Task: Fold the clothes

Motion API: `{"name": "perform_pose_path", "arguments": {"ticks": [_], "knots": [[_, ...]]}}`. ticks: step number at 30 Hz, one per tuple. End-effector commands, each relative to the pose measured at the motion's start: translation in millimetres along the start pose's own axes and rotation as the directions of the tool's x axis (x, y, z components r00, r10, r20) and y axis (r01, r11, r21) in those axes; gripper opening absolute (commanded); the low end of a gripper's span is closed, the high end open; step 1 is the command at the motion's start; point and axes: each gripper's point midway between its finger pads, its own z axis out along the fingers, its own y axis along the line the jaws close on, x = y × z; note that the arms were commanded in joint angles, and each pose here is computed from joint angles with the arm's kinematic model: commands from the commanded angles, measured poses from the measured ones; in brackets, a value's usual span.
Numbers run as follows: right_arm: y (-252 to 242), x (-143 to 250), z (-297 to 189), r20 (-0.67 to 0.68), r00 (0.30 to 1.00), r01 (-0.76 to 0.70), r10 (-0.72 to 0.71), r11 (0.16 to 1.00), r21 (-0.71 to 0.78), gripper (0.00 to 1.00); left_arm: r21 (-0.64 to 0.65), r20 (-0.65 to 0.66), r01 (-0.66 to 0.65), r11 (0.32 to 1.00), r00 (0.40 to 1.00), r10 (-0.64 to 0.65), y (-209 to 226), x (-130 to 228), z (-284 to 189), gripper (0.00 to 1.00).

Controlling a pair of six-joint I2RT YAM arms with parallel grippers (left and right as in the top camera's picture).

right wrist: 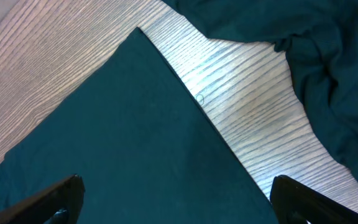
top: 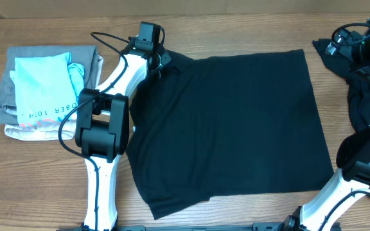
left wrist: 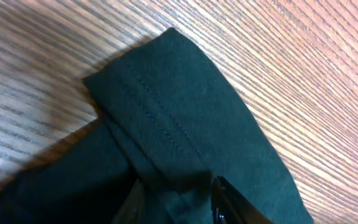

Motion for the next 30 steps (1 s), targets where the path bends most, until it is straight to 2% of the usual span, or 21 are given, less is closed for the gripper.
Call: {"name": "perform_pose_path", "arguments": {"ticks": [1, 7, 12, 19, 30], "knots": [[3, -2, -2, 0.01, 1.0, 0.003, -0.003, 1.0, -0.009, 1.0, 0.004, -0.01, 0.022, 1.0, 1.0, -0.022, 2, 3, 13, 0.33], [3, -2, -2, 0.01, 1.0, 0.003, -0.003, 1.0, -0.009, 1.0, 0.115, -0.04, 0.021, 0.993, 0.999, -0.016, -22, 1, 8, 0.24], [3, -2, -2, 0.01, 1.0, 0.003, -0.003, 1.0, -0.009, 1.0, 0.164, -0.039, 0.019, 0.986, 0.999, -0.012, -38, -8, -1, 0.21], [3, -2, -2, 0.01, 1.0, 0.003, -0.003, 1.0, -0.009, 1.0, 0.175, -0.026, 0.012, 0.984, 1.0, -0.008, -46, -15, -8, 0.2], [3, -2, -2, 0.01, 1.0, 0.003, -0.003, 1.0, -0.009, 1.0, 0.114, -0.02, -0.016, 0.993, 1.0, 0.018, -32, -13, -5, 0.23]]}}
